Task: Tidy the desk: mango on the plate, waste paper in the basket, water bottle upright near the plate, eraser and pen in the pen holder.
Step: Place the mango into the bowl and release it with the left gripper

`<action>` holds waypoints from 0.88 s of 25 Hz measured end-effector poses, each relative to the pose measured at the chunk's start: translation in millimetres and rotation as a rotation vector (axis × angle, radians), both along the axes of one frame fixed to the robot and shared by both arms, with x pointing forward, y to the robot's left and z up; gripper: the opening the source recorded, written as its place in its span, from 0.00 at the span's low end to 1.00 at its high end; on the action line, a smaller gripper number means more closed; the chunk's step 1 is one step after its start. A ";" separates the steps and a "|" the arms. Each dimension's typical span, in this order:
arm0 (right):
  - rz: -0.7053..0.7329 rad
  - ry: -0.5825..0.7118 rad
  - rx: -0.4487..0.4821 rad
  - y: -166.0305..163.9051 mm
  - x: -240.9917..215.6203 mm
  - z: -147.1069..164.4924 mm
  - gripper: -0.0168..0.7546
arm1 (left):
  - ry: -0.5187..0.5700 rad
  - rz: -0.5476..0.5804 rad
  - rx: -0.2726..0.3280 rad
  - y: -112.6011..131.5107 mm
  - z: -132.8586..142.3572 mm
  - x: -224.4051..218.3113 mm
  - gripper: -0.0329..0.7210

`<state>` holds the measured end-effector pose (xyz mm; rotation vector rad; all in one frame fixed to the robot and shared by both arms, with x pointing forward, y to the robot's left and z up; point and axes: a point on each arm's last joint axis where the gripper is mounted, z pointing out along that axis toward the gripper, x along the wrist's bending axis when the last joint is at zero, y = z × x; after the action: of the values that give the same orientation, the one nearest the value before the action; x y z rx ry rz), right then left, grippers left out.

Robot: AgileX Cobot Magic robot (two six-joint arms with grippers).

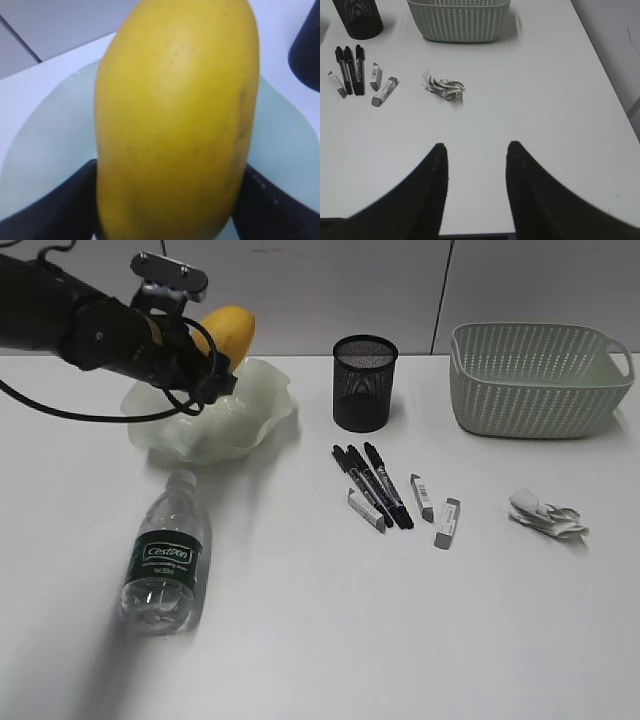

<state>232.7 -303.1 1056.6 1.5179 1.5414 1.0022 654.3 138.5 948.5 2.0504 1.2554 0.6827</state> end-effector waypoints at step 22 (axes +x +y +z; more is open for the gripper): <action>0.002 0.000 0.004 0.3 0.0 0.0 0.44 | 0.071 0.046 0.022 6.2 19.6 -11.6 0.83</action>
<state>232.6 -302.7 1056.6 1.5190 1.5428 1.0068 642.7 144.7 968.1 2.0857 1.3452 0.6521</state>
